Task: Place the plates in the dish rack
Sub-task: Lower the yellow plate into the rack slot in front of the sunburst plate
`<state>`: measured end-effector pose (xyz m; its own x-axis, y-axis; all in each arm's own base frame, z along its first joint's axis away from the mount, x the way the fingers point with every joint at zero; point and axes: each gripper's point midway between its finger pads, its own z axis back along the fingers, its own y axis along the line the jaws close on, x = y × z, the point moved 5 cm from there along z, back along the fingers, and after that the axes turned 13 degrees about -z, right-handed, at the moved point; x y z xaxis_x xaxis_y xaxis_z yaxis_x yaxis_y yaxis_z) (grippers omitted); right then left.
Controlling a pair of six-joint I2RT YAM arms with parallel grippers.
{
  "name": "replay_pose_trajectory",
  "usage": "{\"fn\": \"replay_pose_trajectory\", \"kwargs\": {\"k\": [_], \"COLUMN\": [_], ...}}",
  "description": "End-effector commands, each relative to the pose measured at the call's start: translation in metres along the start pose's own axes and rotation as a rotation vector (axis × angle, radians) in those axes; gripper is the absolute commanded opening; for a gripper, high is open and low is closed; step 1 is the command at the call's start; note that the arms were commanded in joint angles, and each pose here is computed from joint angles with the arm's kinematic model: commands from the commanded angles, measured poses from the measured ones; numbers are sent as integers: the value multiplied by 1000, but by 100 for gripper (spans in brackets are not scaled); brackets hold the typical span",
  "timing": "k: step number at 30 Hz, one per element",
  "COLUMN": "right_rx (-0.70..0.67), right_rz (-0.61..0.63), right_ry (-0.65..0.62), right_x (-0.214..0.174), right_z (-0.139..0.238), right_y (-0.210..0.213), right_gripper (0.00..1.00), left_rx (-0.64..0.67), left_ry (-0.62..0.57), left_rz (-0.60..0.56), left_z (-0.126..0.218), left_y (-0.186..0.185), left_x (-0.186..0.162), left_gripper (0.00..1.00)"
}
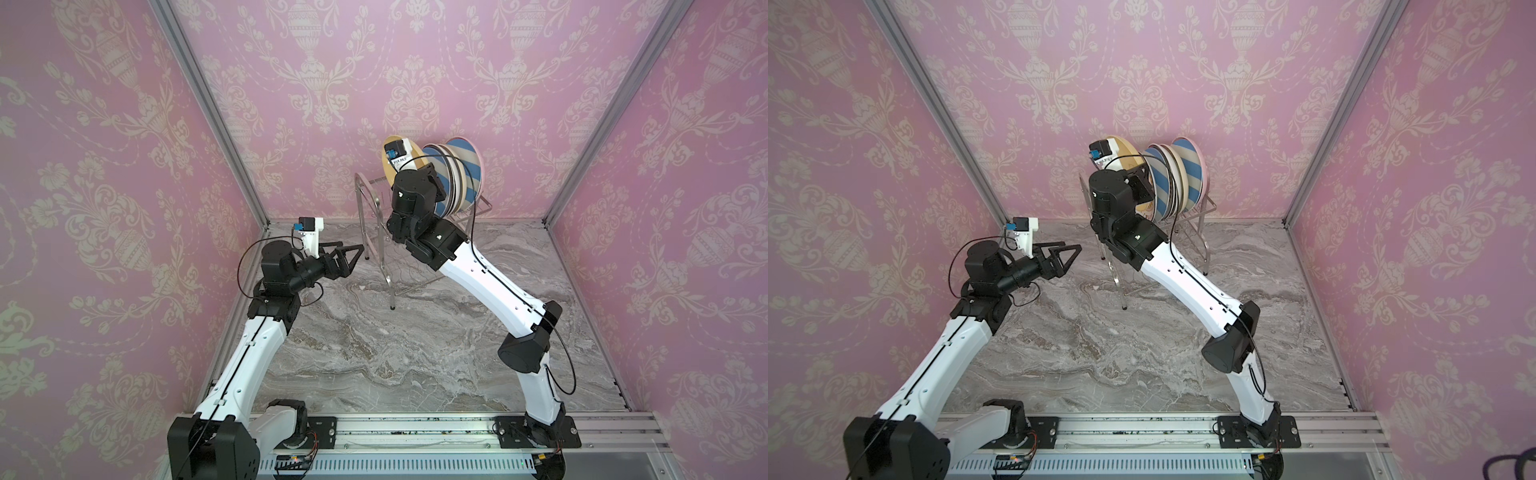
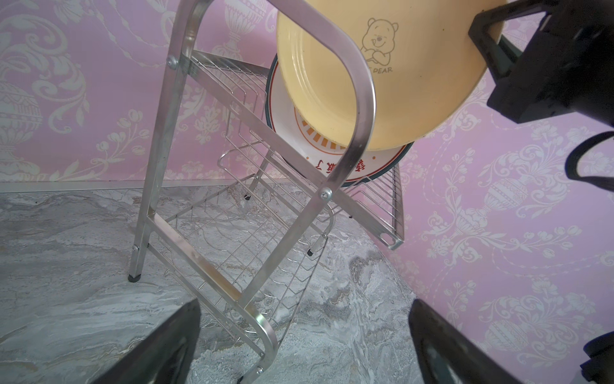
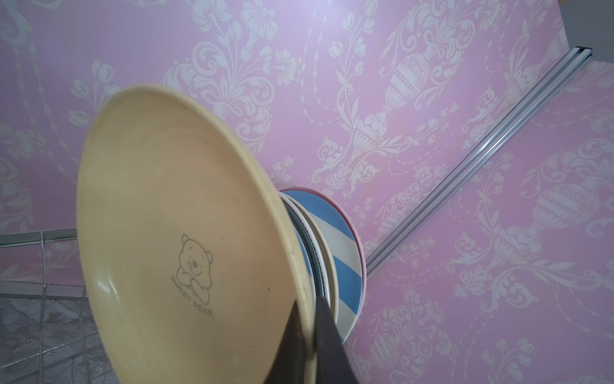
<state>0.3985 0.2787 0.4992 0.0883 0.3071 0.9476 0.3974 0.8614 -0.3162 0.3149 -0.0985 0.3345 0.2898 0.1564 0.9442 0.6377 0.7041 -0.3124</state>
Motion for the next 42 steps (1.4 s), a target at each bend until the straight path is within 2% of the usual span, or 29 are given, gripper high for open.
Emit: {"fn": "replay_pose_trajectory", "kwargs": {"k": [1,16,30,37,39,42], "right_rx": [-38,-13,-41,-27,-20,-8], "right_rz": [-25,4,70,50,52,62], "right_ry": [-16,55,76,65,66,73], "right_x": [13,-21,-31,-29,-30,-34], "right_z": [-3,-22,-27,-26,-24,-21], "right_y": [-12,8,22,25,28,33], "right_gripper": [0,0,0,0,4,5], "left_rx": [-28,-42,-58,-59,-58,-57], "left_ry": [11,17,6,8,10,10], "left_rz": [-30,-18,-12,-11,-10,-9], "left_z": [4,1,1,1,0,0], "left_y": [-4,-2,-4,-4,-3,-3], "left_x": [-3,-8,-7,-8,-9,-9], "left_gripper": [99,99,99,99,99,99]}}
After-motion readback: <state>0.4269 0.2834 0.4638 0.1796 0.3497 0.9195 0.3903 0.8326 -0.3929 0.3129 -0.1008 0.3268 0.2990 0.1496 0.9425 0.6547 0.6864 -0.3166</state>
